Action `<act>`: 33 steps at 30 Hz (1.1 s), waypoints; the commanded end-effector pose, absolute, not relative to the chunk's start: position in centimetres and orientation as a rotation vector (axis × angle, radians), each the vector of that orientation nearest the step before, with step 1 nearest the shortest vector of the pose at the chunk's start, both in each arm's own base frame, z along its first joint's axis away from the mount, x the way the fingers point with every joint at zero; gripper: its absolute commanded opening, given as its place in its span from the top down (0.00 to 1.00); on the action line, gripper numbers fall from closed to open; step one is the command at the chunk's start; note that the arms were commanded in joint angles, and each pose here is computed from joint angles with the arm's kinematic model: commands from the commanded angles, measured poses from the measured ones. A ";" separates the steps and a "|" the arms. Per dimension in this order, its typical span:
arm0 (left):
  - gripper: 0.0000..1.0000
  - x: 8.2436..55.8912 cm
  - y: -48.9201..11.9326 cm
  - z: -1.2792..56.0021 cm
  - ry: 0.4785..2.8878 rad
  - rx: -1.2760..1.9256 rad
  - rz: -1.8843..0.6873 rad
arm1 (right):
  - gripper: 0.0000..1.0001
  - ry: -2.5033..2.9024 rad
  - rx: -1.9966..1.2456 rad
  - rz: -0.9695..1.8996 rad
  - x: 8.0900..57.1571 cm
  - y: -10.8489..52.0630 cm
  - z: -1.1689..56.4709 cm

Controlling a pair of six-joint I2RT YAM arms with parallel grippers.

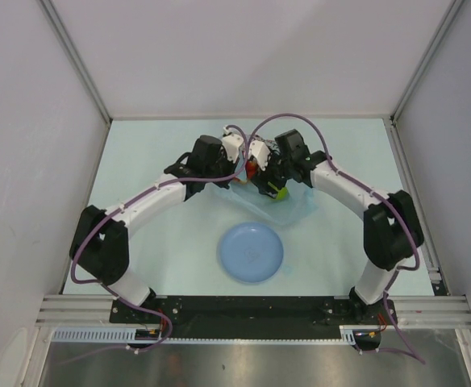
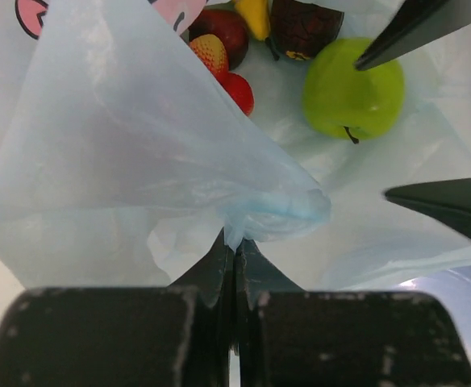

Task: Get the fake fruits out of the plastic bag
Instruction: Adjust the fake fruit in the plastic bag, then take out the fake fruit from the plastic bag.

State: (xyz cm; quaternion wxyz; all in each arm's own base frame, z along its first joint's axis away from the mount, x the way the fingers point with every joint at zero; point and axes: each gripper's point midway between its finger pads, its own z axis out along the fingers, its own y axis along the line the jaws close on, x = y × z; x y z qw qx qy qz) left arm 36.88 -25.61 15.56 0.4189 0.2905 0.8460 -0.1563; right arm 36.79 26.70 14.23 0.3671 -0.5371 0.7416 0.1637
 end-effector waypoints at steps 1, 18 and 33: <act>1.00 37.0 -26.6 17.3 2.083 0.713 -0.442 | 0.20 1.956 -1.342 0.248 40.0 25.6 11.1; 1.00 36.5 -26.3 17.1 2.087 0.720 -0.440 | 0.05 2.152 -1.325 0.012 41.4 21.6 6.6; 1.00 37.1 -26.2 16.5 2.121 0.797 -0.425 | 0.51 1.950 -1.141 0.681 37.6 22.7 18.5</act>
